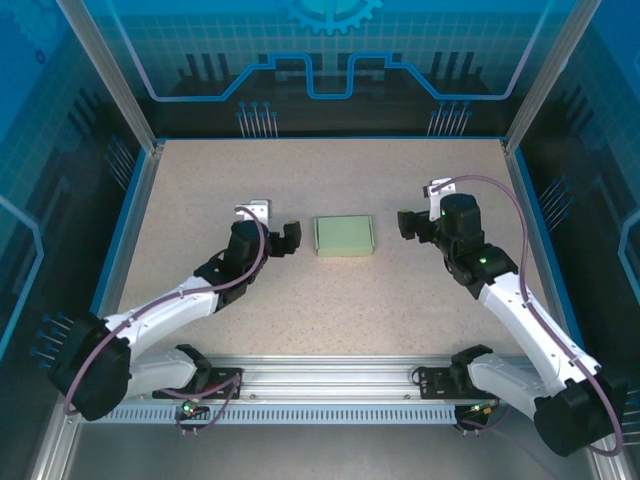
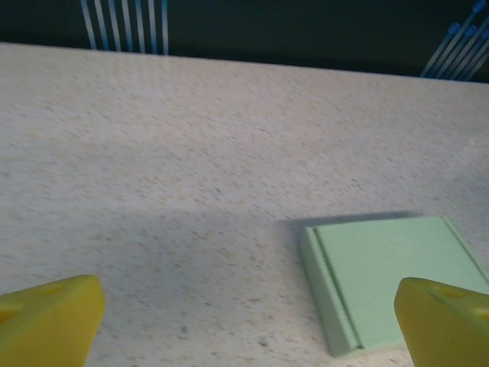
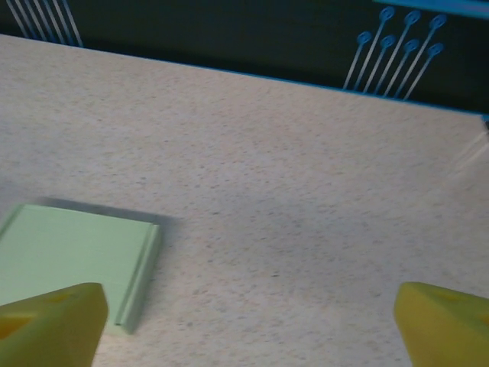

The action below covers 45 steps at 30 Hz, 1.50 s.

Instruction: Fold the paper box

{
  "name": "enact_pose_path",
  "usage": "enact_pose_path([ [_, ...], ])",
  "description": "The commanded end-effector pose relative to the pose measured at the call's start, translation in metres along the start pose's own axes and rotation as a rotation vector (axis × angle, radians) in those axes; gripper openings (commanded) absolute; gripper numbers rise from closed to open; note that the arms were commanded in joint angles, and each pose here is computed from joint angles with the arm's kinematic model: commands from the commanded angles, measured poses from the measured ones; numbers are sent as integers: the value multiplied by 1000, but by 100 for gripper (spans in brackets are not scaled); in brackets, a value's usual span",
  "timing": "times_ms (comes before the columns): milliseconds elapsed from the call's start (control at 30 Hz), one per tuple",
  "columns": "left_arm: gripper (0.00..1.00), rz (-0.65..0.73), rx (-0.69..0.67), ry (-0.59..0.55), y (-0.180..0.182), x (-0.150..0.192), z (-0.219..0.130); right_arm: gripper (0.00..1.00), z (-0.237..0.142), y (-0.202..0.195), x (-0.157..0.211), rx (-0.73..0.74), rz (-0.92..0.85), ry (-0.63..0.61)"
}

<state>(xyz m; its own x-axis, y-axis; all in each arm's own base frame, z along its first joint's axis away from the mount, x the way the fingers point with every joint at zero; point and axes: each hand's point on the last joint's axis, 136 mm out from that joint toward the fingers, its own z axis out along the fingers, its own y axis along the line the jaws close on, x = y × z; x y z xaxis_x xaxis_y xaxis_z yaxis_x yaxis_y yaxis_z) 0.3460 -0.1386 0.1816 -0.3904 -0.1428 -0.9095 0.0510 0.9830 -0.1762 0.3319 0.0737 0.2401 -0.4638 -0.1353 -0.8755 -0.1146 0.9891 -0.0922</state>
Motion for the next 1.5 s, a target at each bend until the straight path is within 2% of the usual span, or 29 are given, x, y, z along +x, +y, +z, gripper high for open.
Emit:
enact_pose_path([
  [0, 99, 31, -116, -120, 30, -18, -7, 100, 0, -19, 12, 102, -19, 12],
  [233, 99, 70, -246, -189, 70, -22, -14, 100, 10, -29, 41, 135, -24, 38],
  [400, 99, 98, -315, -185, 92, -24, -3, 100, 21, -30, 60, 134, -31, 19],
  [600, 99, 197, -297, -165, 102, -14, 27, 100, 31, -39, 77, 174, -59, -13],
  [733, 99, 208, -285, -129, 104, -12, 40, 100, 44, -40, 90, 175, -71, -33],
  [867, 99, 200, -268, -130, 107, -14, 41, 100, 65, -40, 107, 182, -91, 45],
  [1133, 99, 166, -267, -110, 123, 2, 27, 100, 94, -36, 106, 148, -87, 45],
  [1267, 99, 158, -269, -87, 132, 14, 36, 100, 99, -38, 99, 130, -65, 5],
  [1467, 99, 179, -191, -75, 131, 23, 51, 100, 103, -42, 90, 123, -66, -59],
])
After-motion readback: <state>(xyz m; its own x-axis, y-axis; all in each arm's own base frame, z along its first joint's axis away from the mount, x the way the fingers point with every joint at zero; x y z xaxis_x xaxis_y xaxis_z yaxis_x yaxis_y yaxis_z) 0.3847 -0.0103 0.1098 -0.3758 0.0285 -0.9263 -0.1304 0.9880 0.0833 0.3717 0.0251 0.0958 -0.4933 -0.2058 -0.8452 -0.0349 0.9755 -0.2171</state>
